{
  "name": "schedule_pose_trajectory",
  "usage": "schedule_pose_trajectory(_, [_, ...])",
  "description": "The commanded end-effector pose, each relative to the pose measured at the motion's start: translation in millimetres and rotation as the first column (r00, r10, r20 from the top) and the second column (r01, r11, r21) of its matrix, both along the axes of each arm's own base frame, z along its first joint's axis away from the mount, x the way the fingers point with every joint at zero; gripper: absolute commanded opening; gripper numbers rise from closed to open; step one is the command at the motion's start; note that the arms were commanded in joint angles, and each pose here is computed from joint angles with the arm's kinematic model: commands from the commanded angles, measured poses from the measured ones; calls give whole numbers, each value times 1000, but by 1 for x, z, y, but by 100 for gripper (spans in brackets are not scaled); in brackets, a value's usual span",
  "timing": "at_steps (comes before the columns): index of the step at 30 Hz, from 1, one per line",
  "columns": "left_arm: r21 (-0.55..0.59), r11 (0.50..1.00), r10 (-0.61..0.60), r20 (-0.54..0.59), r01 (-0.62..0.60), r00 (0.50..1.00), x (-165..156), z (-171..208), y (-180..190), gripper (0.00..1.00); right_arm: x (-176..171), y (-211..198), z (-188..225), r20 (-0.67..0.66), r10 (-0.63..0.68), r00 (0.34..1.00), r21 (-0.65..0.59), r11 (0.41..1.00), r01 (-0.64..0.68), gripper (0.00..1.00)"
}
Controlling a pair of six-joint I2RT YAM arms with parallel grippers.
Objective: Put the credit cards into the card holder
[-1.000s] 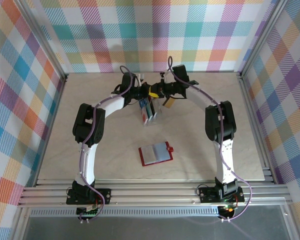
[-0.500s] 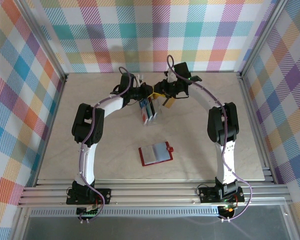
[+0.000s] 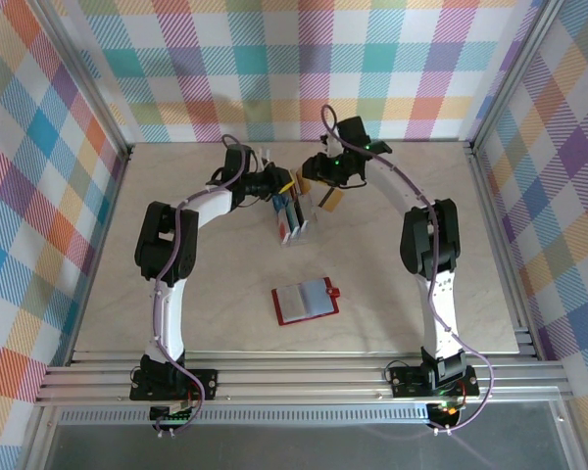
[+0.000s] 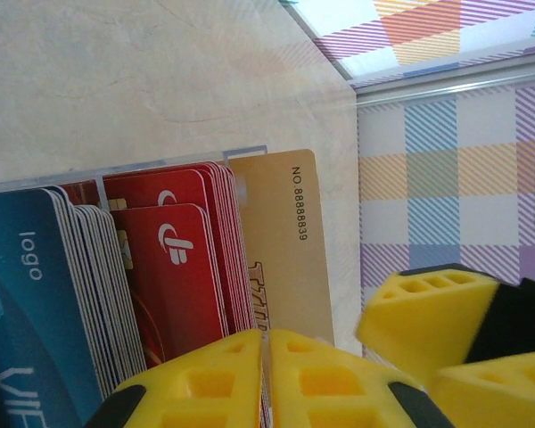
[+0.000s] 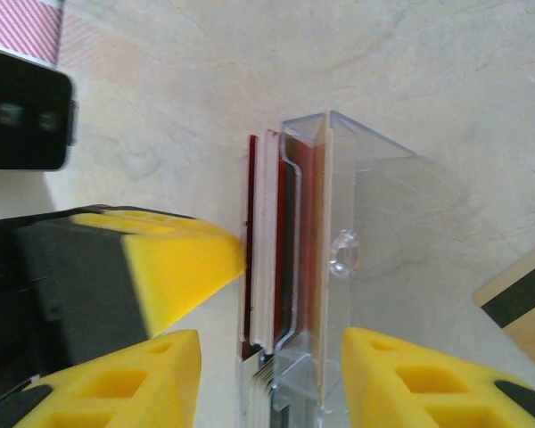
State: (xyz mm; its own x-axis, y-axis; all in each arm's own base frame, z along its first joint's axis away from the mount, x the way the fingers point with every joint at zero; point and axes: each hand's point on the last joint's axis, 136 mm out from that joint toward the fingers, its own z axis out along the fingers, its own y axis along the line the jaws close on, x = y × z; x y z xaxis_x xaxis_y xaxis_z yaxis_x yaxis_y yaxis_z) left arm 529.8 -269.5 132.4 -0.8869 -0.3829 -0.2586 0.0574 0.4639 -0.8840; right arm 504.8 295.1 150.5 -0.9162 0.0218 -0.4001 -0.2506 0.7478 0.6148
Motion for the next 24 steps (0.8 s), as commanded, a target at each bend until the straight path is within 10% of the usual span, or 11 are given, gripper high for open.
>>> schedule_pose_trajectory(1, [-35, 999, -6, 28, 7, 1000, -2, 23, 3, 11, -4, 2, -12, -4, 23, 1000, -72, 997, -24, 45])
schedule_pose_trajectory(24, [-27, 998, -64, 33, 65, 997, -9, 29, -23, 12, -13, 4, 6, 30, 29, 999, -106, 994, -25, 2])
